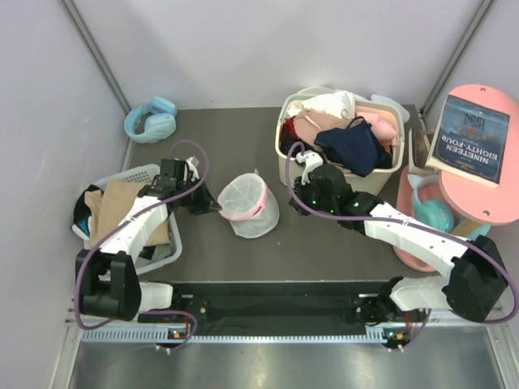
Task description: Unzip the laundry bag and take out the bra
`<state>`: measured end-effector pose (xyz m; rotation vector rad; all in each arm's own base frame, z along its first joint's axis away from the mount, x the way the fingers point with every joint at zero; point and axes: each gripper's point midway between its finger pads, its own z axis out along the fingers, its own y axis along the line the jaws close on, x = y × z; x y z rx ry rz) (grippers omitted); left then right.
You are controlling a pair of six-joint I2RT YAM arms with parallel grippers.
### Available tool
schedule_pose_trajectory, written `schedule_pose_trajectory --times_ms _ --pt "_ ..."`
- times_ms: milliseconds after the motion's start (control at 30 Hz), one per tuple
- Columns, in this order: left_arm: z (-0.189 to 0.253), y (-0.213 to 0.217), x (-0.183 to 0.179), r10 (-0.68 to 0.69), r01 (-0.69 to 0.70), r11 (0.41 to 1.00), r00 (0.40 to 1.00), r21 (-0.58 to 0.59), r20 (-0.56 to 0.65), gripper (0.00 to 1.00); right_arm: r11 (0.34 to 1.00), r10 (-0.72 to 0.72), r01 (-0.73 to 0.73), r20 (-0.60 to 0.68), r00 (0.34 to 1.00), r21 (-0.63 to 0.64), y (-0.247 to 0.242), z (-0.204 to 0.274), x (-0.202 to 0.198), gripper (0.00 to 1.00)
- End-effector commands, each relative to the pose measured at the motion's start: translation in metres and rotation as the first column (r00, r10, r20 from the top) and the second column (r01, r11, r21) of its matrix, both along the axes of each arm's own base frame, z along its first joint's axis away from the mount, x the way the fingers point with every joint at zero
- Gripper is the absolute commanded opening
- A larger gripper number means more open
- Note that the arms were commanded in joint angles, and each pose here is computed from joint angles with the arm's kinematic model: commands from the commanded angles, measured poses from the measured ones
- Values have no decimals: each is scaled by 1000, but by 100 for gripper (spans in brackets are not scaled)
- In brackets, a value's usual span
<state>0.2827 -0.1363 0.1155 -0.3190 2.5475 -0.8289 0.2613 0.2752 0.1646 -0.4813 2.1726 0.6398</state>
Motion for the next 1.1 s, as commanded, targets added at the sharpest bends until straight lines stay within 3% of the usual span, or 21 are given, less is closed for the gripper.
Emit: schedule_pose_trajectory --times_ms 0,133,333,400,433,533,633,867,1067 --pt "12 31 11 17 -24 990 999 142 48 0 1000 -17 17 67 998 -3 -10 17 11 0" --pt "31 41 16 12 -26 988 996 150 93 0 1000 -18 17 67 998 13 -8 21 11 0" --pt "37 26 6 -93 84 992 991 94 97 0 973 184 -193 79 980 126 33 42 -18 1" --pt "34 26 2 -123 113 988 988 102 94 0 958 247 -254 68 967 133 46 38 -27 8" --pt "34 26 0 -131 121 987 987 104 90 0 952 265 -274 78 961 136 52 40 -28 18" --pt "36 24 -2 -158 148 984 982 98 103 0 943 297 -304 69 952 135 62 32 -27 38" --pt "38 22 -2 -173 162 982 979 95 111 0 931 326 -335 83 942 146 73 32 -22 50" --pt "38 25 -1 -171 159 981 980 114 105 0 923 365 -373 91 926 94 89 14 -7 62" --pt "94 12 21 -140 136 990 960 34 241 0 931 345 -359 161 925 65 85 52 -1 64"
